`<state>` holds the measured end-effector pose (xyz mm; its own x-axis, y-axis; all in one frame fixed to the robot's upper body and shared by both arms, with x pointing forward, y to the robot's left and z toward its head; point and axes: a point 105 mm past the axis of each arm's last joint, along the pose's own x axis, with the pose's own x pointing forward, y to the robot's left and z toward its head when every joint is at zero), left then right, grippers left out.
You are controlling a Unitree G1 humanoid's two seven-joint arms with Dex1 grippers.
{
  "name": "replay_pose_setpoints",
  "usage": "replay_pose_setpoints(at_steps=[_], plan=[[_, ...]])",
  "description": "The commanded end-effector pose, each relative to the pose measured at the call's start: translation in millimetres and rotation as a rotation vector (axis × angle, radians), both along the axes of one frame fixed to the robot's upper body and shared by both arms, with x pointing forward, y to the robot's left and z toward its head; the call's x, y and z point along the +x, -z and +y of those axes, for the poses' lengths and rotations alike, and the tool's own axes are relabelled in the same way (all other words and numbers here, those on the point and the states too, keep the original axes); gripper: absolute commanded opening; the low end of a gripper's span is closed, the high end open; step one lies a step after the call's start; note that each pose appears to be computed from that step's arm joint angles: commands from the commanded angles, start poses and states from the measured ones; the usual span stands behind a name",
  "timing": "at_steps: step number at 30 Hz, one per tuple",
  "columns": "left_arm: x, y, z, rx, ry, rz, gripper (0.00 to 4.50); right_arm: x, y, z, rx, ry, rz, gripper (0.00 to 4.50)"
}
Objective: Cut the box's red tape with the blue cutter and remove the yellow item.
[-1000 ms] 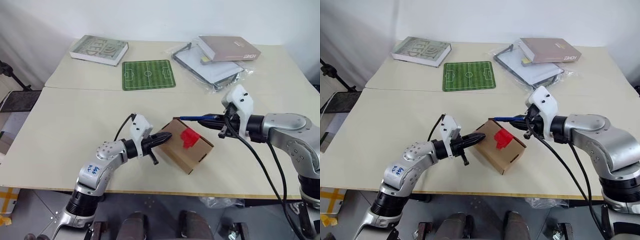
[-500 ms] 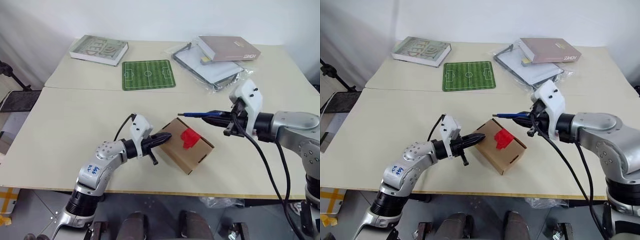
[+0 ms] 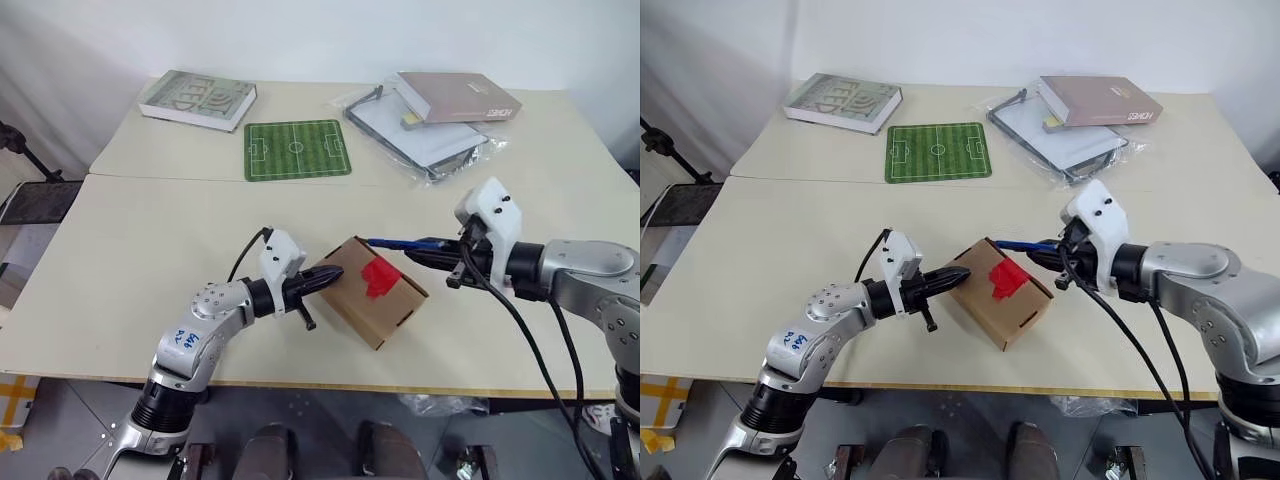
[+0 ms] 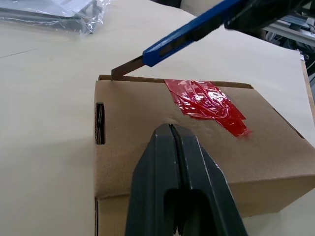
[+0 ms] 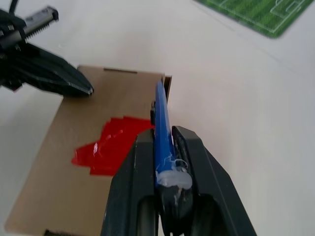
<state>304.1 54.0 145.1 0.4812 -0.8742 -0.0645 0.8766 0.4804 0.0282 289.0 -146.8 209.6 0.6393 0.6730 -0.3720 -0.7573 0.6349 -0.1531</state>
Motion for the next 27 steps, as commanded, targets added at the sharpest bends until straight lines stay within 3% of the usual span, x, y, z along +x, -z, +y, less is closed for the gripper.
replay_pose_setpoints(at_steps=[1,14,27], plan=[[-1.8,-0.3,-0.3,0.009,0.007,-0.007,0.01,-3.5,-1.3,-2.2,-0.030,-0.002,-0.008,0.16],[-1.5,1.3,-1.2,0.002,-0.001,-0.004,0.01,-2.3,-7.5,-13.4,-0.040,0.030,-0.003,0.16],[-0.1,4.2,-5.8,0.001,-0.007,-0.001,0.01,-14.2,-9.3,1.7,-0.083,-0.061,0.080,0.16]])
